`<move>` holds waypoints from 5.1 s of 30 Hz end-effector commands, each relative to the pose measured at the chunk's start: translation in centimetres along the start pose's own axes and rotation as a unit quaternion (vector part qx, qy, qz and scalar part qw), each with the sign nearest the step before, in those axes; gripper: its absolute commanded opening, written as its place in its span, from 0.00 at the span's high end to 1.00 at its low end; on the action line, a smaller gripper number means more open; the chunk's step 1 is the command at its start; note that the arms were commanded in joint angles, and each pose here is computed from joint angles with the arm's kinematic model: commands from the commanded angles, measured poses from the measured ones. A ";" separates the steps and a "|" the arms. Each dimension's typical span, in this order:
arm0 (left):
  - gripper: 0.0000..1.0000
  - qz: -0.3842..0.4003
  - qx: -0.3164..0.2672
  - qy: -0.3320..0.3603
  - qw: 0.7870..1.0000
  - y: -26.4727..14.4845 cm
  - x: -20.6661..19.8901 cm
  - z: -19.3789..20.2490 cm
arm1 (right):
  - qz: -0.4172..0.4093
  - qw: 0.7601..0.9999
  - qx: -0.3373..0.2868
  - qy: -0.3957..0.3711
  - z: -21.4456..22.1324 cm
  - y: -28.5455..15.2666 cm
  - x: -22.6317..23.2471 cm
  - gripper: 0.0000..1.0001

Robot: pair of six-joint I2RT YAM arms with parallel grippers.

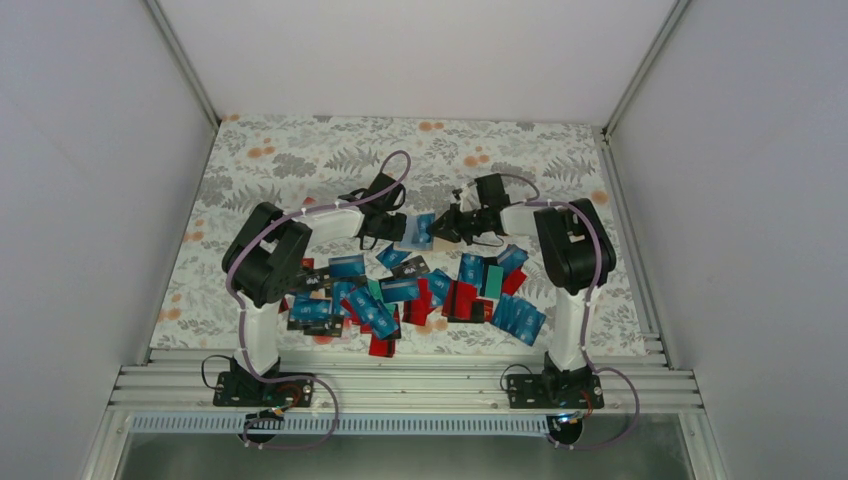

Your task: Put the credit cards into the card holder

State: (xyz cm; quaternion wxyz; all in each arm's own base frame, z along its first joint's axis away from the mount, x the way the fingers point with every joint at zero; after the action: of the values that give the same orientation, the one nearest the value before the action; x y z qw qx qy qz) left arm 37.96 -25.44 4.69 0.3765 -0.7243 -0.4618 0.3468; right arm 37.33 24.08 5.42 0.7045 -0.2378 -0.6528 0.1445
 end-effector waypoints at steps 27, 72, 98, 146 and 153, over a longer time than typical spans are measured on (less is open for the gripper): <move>0.85 -0.009 0.042 0.008 0.999 0.3 0.4 2.1 | 0.020 0.996 0.080 -0.030 2.1 0.4 -1.8 0.95; 0.85 -0.019 0.048 0.003 0.999 0.1 0.6 2.2 | 0.033 0.994 0.089 -0.050 0.6 2.5 0.3 0.79; 0.79 -0.034 0.024 -0.008 0.999 -3.1 0.7 0.5 | 0.053 0.991 0.051 -0.115 1.1 -1.2 4.4 0.58; 0.31 0.048 0.034 -0.023 0.998 -2.7 -6.0 -0.4 | 0.061 0.992 0.012 -0.107 -0.2 1.1 0.8 0.96; 0.31 0.031 0.033 -0.040 0.998 -2.4 -4.5 0.0 | 0.043 0.993 0.022 -0.107 0.0 1.7 0.9 0.95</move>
State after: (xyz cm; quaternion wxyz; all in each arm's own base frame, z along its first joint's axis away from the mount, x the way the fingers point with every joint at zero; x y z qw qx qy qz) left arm 34.92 -29.60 7.27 0.3829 -0.7151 -0.4254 0.4013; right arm 37.64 25.05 5.53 0.6295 -0.2506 -0.7024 0.2182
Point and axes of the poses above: each gripper's point midway between its finger pads, its own y axis out along the fingers, its own x axis along the line the jaws close on, z = x × y, the point moved 3 cm from there along -y, back along the fingers, and after that the axes turned 4 degrees about y, right-handed, at the moved point
